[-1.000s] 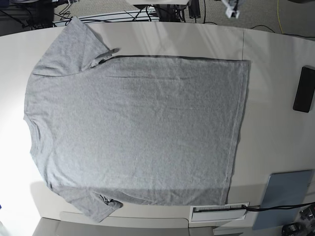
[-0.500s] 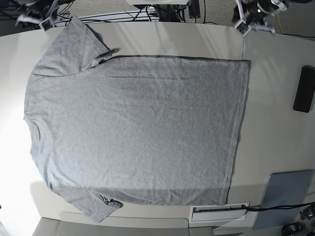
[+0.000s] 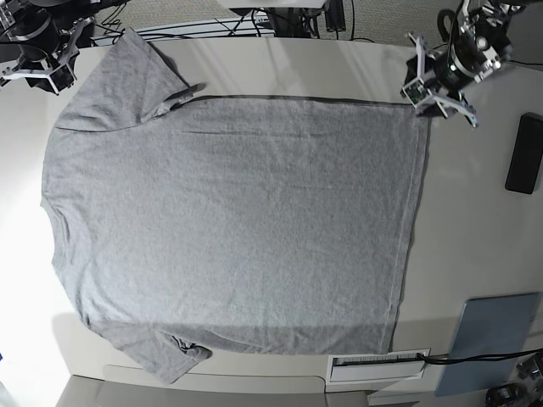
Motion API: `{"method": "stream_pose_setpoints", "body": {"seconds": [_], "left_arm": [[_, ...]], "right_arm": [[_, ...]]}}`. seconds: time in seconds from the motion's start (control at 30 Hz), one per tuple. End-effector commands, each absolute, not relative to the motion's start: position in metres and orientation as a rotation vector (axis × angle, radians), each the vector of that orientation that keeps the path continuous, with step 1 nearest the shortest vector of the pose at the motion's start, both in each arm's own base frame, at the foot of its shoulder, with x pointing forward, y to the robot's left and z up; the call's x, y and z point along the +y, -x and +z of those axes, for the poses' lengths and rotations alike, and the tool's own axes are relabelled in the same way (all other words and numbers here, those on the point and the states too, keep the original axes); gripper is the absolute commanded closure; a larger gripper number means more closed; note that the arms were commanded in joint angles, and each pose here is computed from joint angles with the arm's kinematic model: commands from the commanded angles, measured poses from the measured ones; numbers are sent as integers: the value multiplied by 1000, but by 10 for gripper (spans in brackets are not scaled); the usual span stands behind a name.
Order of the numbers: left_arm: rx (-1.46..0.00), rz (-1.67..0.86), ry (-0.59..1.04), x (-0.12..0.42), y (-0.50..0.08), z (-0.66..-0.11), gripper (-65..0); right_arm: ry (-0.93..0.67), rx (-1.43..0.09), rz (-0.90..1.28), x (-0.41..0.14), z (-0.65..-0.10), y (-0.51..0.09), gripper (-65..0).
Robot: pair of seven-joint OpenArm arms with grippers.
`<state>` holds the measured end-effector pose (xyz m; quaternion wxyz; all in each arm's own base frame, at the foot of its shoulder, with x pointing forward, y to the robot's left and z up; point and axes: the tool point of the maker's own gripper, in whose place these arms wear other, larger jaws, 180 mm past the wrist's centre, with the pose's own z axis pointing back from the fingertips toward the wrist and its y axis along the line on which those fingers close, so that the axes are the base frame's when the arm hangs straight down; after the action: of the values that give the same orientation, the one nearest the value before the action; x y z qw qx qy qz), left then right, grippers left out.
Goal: Fold the T-shirt properly
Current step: 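Grasp the hem corner of the shirt with the left gripper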
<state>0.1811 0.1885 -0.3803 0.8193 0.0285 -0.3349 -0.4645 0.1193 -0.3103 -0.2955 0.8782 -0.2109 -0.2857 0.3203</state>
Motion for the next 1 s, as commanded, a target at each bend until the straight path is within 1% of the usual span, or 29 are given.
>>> {"method": "stream_pose_setpoints", "body": {"seconds": [0.0, 0.13, 0.23, 0.37, 0.57, 0.97], "left_arm": [[-726, -1009, -73, 193, -186, -376, -271], [-706, -1003, -80, 202, -190, -384, -271], [-723, -1041, -87, 197, -188, -390, -271], [-722, -1093, -156, 193, -187, -400, -271], [-701, -1137, -168, 190, -192, -413, -271], [-600, -1119, -202, 221, -207, -448, -271]], "right_arm": [[466, -609, 685, -312, -289, -123, -146], [480, -605, 694, -313, -288, -123, -146], [479, -606, 694, -313, -288, -124, -146], [480, -606, 694, -313, -288, -124, -146], [481, -603, 693, -314, -288, -123, -146], [493, -613, 686, -315, -286, -128, -146]]}}
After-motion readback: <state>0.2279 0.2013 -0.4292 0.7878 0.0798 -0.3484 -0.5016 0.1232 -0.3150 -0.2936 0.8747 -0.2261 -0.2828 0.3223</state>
